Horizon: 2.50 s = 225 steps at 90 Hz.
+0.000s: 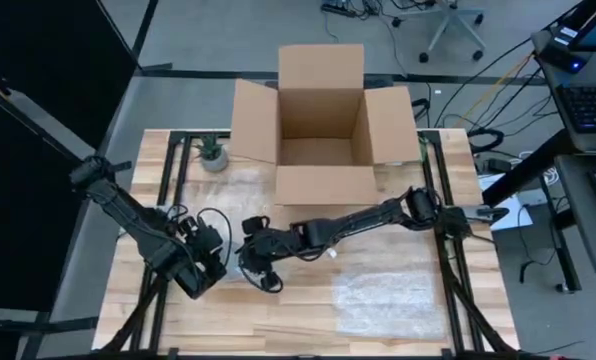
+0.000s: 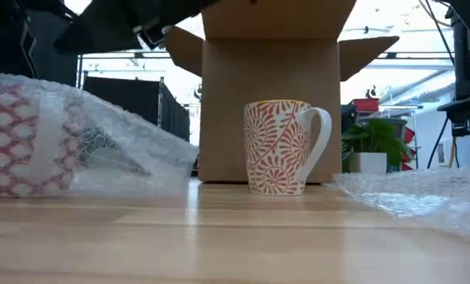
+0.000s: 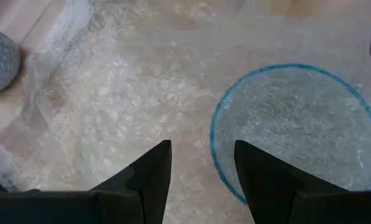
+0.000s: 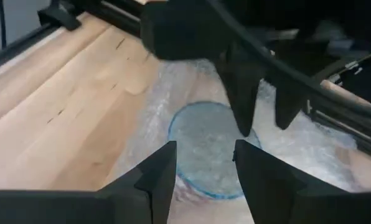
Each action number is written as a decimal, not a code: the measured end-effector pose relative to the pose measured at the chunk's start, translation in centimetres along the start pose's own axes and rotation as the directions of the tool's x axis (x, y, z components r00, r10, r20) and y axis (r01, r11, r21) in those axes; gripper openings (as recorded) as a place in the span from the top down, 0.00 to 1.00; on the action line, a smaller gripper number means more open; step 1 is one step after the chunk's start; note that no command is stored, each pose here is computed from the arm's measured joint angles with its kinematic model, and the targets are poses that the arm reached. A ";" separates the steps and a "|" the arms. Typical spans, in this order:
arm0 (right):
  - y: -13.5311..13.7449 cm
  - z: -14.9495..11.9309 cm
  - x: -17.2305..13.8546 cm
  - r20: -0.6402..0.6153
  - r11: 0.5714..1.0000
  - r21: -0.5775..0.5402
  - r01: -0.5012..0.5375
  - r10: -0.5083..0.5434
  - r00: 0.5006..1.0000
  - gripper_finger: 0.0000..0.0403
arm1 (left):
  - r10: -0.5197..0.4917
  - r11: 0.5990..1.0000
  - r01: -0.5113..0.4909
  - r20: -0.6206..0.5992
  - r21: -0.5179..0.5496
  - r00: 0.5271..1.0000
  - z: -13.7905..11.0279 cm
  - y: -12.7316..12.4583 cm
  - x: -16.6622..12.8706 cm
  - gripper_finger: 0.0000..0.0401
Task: Wrap mug
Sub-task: Wrap the red mug with the bubble wrap
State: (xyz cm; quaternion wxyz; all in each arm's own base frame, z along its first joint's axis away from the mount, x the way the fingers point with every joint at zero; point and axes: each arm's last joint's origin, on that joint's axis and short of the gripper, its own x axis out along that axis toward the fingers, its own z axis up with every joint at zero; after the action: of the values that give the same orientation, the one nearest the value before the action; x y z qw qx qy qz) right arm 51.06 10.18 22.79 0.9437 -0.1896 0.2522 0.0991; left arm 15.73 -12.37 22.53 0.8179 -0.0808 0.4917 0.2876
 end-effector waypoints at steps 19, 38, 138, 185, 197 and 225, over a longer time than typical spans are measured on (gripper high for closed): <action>0.1 -0.4 -0.2 -0.051 0.999 0.033 -0.014 0.016 0.999 0.61 | -0.014 0.998 0.014 0.004 0.062 1.000 0.2 -0.1 -0.2 0.59; 0.2 -0.7 -0.3 -0.087 0.998 0.049 -0.026 0.030 0.996 0.61 | -0.025 0.999 0.027 -0.054 0.030 0.998 -0.2 0.0 1.7 0.59; 1.2 -1.4 -0.2 -0.179 0.989 -0.147 -0.026 -0.001 0.984 0.61 | -0.152 0.988 0.151 -0.147 -0.017 0.977 0.8 -0.1 6.8 0.60; -1.2 -3.1 -1.6 -0.225 0.974 0.144 -0.173 0.203 0.953 0.61 | -0.163 0.986 0.166 -0.166 0.004 0.972 0.7 -0.6 7.2 0.93; -1.2 -2.9 -2.1 -0.179 0.973 0.167 -0.160 0.189 0.965 0.61 | -0.164 0.986 0.166 -0.163 -0.001 0.973 0.7 -0.6 7.3 0.92; -0.7 -3.1 -1.8 0.042 0.968 0.214 -0.131 0.125 0.991 0.61 | -0.173 0.985 0.173 -0.147 -0.012 0.974 0.8 -0.8 7.4 0.55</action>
State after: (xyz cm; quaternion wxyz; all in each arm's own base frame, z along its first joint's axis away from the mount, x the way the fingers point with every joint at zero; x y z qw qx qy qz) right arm 48.37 8.12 21.43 0.9539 -0.0679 0.2598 0.1343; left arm 19.36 -9.79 16.57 0.8013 -0.1439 0.5421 0.2083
